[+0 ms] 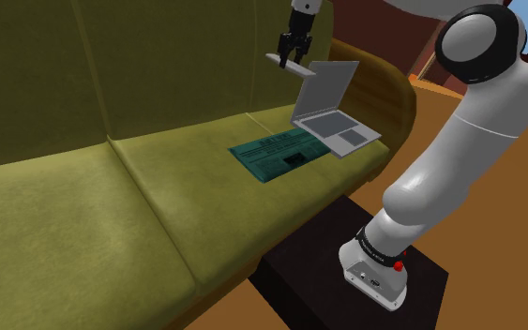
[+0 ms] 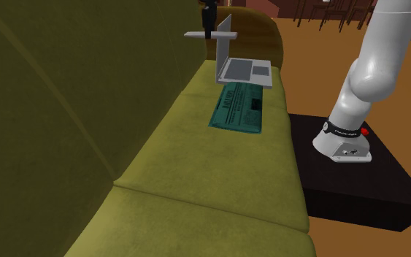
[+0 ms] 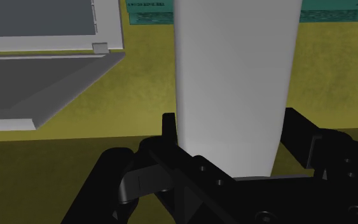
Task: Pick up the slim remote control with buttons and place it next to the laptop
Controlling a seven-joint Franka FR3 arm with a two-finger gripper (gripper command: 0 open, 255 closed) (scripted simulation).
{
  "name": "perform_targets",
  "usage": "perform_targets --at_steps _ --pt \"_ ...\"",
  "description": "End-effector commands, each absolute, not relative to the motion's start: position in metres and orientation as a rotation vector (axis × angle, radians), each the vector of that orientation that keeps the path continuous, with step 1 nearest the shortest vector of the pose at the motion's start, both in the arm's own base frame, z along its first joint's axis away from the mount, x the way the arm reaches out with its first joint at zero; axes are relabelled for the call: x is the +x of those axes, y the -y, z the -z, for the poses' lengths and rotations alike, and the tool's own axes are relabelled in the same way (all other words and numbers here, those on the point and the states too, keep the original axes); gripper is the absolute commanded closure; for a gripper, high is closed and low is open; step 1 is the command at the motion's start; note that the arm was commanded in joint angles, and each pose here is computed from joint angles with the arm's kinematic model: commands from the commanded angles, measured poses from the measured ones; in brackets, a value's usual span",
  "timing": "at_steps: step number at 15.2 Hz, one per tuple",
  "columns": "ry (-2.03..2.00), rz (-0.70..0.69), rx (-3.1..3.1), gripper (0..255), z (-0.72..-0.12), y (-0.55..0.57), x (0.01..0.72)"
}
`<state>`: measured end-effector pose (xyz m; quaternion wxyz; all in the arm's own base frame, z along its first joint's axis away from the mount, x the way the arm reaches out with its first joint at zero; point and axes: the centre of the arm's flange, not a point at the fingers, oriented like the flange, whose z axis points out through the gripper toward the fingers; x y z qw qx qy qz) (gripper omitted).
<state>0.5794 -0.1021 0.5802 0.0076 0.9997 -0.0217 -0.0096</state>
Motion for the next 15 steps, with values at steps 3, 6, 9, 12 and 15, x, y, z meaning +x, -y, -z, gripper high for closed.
perform_targets --at_steps 3,6,9,12,15 --pt "0.068 0.029 3.125 255 -0.560 0.103 0.579" --pt "0.068 0.029 3.125 255 -0.544 0.103 0.579" --pt "0.068 0.029 3.125 255 -0.528 0.103 0.579" --pt "0.068 0.029 3.125 255 -0.512 0.103 0.579" --pt "0.068 0.029 3.125 255 -0.496 0.103 0.579"
